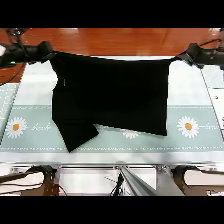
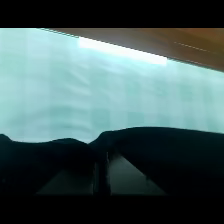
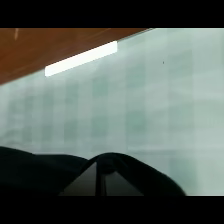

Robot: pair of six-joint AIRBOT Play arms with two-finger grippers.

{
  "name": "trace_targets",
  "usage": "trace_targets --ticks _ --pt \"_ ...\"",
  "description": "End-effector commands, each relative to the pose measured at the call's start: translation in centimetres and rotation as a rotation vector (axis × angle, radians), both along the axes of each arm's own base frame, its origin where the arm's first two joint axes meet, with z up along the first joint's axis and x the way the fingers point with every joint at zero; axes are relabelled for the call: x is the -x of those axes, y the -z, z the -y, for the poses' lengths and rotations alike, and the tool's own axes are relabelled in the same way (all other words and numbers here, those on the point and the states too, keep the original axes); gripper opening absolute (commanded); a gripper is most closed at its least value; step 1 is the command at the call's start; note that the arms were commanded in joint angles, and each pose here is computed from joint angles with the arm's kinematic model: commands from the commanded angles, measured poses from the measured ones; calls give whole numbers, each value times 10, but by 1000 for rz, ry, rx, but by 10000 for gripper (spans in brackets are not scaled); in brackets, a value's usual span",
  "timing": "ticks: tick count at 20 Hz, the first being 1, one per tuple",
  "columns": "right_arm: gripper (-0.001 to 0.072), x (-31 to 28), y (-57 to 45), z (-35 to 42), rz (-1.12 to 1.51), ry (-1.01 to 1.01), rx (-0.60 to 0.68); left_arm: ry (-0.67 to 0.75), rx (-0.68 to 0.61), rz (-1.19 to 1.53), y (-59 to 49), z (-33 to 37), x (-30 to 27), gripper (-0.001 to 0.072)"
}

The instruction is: Fold the shirts.

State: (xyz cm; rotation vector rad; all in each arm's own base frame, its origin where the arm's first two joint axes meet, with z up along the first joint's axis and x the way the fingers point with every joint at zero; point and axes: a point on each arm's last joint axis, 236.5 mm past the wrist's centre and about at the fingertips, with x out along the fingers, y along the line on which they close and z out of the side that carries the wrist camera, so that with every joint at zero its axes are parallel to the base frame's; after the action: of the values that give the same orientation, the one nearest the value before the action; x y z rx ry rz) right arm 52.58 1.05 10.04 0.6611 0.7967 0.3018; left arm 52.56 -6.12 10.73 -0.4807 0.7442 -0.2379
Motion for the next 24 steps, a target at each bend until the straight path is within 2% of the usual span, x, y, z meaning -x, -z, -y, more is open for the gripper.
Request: trace_targets --ticks 1,8,12,15,17,19,21,24 --pt "23 -47 46 7 -39 31 -86 -71 37 -52 48 -3 -33 26" --pt "23 -55 87 9 -117 37 -112 -90 68 -146 104 -3 -45 25" --pt "23 -36 88 -5 -174 -44 -142 -7 87 -216 98 3 -39 26" --pt "24 7 87 -23 -273 -212 -149 118 86 -309 86 -1 -11 26" --pt "24 40 110 -23 -396 -306 -59 217 71 -426 96 -5 23 26" --pt "24 65 139 -13 -522 -329 62 272 -22 -560 118 -21 56 26" --pt "24 75 157 -3 -589 -317 159 273 -81 -617 133 -31 67 26" --pt "23 70 170 -1 -612 -275 200 258 -64 -668 150 -30 73 28"
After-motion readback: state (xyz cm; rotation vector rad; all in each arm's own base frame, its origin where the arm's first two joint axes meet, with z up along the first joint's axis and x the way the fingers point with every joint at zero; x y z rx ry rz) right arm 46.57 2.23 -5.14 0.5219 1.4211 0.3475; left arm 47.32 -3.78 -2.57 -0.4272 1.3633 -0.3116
